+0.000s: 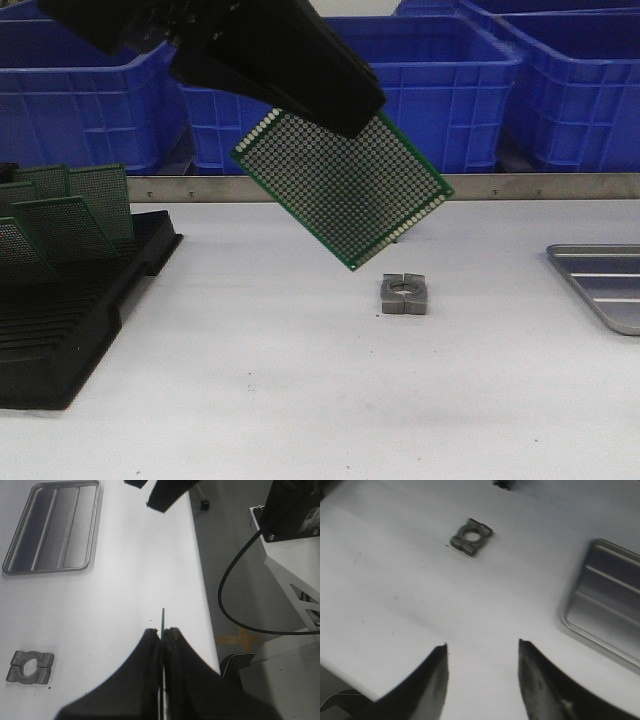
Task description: Place circuit board on tray
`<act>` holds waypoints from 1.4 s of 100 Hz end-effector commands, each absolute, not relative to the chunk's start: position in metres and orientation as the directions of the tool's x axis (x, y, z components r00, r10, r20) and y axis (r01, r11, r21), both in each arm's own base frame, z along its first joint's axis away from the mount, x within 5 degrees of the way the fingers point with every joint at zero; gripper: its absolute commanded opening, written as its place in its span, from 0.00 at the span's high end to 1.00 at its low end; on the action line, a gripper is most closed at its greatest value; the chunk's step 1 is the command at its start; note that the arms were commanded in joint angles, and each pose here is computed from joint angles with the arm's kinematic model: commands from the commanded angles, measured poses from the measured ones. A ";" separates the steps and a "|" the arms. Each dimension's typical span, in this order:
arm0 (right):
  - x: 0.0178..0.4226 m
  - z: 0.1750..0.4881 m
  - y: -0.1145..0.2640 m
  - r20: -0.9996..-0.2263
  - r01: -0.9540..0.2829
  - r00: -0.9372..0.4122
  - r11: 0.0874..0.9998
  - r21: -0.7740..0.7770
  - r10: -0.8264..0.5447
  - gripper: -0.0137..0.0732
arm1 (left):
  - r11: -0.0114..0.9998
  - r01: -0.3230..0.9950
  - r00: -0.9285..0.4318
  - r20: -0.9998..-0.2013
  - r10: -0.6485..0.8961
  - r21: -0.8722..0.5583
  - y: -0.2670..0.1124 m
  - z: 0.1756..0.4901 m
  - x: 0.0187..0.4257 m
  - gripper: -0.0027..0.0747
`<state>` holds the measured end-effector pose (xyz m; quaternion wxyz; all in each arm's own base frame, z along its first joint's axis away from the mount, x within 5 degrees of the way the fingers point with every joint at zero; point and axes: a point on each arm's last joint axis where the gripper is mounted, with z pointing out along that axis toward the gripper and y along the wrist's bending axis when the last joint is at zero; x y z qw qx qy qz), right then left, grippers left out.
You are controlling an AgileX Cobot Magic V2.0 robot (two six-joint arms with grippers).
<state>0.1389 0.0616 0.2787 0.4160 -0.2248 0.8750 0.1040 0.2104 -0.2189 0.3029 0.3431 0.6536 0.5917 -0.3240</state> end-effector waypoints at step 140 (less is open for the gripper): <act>0.165 0.283 0.164 -0.750 -0.893 -0.300 0.450 0.004 -0.590 0.92 | -0.031 0.995 0.097 -0.875 0.475 0.094 -0.221 0.326 0.207 0.36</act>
